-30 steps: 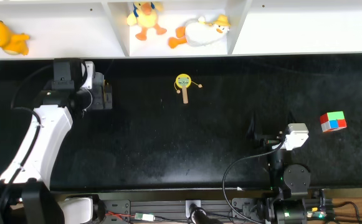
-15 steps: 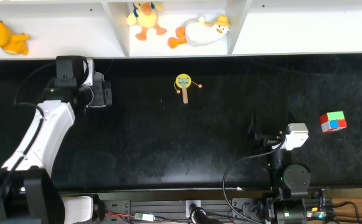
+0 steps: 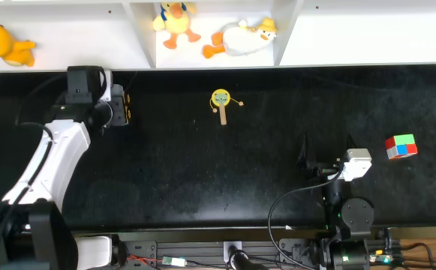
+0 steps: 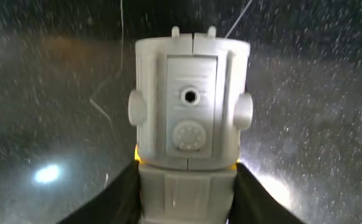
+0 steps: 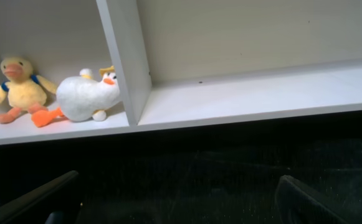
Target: Store Toys
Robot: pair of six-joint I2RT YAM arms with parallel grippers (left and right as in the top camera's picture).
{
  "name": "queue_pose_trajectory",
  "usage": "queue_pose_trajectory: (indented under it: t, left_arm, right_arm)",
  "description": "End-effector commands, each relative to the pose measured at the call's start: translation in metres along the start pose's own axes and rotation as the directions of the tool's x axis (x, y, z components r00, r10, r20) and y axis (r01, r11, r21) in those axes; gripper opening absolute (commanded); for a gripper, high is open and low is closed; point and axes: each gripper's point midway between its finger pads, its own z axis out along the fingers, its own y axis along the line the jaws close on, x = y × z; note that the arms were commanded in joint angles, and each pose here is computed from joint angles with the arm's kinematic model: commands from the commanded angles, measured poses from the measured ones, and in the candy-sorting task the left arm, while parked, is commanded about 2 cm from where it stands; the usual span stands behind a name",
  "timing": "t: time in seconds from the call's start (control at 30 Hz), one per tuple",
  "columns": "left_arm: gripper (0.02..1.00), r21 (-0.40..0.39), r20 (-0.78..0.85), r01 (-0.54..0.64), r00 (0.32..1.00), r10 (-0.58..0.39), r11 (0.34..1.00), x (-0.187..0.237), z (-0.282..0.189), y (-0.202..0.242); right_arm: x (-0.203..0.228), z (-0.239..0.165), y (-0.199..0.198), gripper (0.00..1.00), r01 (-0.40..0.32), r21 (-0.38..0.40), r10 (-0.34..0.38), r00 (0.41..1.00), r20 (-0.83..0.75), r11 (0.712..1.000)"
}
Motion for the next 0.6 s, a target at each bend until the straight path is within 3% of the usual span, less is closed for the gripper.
queue_pose_trajectory:
  t: [0.03,0.6]
  left_arm:
    - [0.279,-0.010,-0.028,-0.001,1.000,0.001,1.000,0.008,0.005,-0.001]
    - [0.257,-0.017,0.105,0.007,0.995,-0.005,1.000,-0.010,-0.049,0.004]
  right_arm:
    - [0.004,0.000,-0.001,0.996,0.000,0.001,0.000,1.000,-0.002,1.000]
    - [0.004,0.000,-0.001,0.993,0.000,0.001,0.000,1.000,-0.002,1.000]
